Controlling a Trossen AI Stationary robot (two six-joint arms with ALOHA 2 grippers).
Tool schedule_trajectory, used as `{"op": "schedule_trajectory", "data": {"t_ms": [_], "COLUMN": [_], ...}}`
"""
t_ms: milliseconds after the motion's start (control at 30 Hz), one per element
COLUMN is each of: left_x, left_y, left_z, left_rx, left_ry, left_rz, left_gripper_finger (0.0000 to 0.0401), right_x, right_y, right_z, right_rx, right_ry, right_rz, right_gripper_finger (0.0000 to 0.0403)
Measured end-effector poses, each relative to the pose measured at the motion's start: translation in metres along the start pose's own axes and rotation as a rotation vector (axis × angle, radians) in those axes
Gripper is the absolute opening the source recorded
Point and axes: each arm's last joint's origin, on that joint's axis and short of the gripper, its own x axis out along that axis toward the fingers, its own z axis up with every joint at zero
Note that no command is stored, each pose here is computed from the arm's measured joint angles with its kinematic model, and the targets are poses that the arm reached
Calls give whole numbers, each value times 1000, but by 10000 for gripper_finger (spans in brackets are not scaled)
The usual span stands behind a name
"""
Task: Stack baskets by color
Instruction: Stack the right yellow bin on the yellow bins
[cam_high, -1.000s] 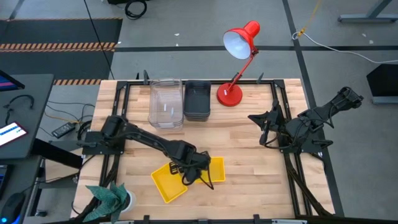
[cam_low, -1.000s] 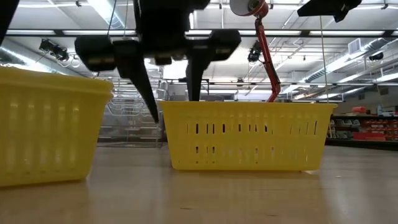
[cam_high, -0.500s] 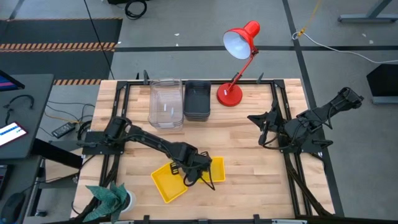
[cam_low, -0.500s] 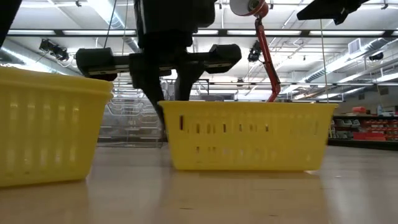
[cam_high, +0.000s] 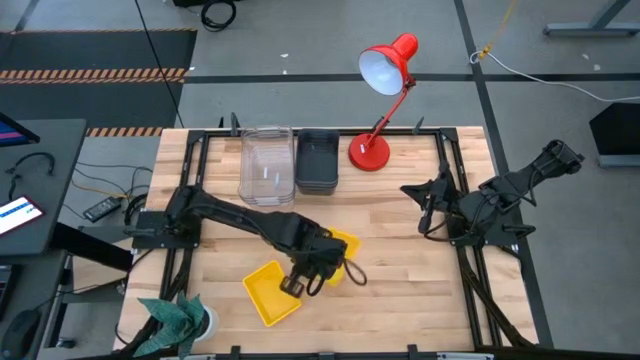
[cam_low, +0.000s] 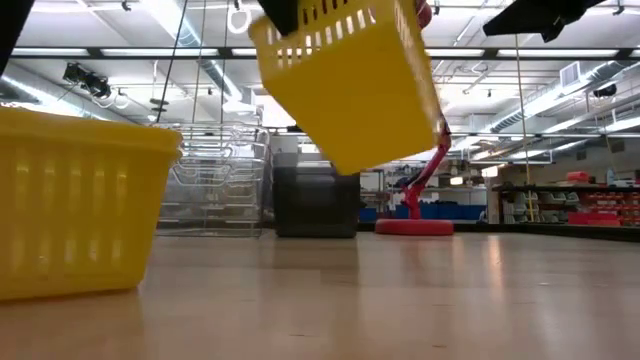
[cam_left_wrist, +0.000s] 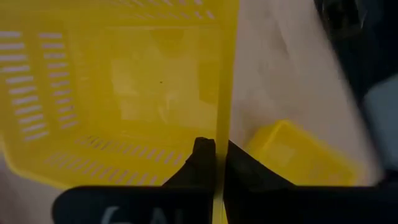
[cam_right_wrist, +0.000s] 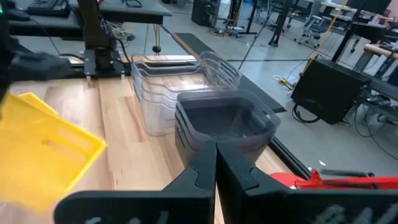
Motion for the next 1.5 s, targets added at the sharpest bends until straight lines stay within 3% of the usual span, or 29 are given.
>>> {"op": "schedule_trajectory", "data": {"t_ms": [167, 533, 733, 1067, 1233, 1500], "left_x": [-12, -15, -13, -20, -32, -18], "left_y": [-10, -36, -59, -99, -121, -152], "left_z": [0, 1, 2, 0, -3, -8], "left_rx": [-314, -721, -884, -1046, -1076, -1071], "left_ry": [11, 31, 38, 10, -4, 5], "left_rz": [-61, -59, -42, -1, 23, 99], "left_gripper_finger": [14, 12, 12, 13, 12, 12], "right_x": [-5, -7, -7, -7, -8, -8], "right_y": [-4, -6, -4, -2, -1, 0], "right_z": [-1, -1, -1, -2, -3, -3], "right_rx": [2, -26, -45, -81, -102, -132], "right_ry": [-2, -4, 2, 16, 26, 30], "right_rz": [-10, 18, 70, 159, 203, 235], "right_gripper_finger": [9, 9, 9, 9, 9, 9]}}
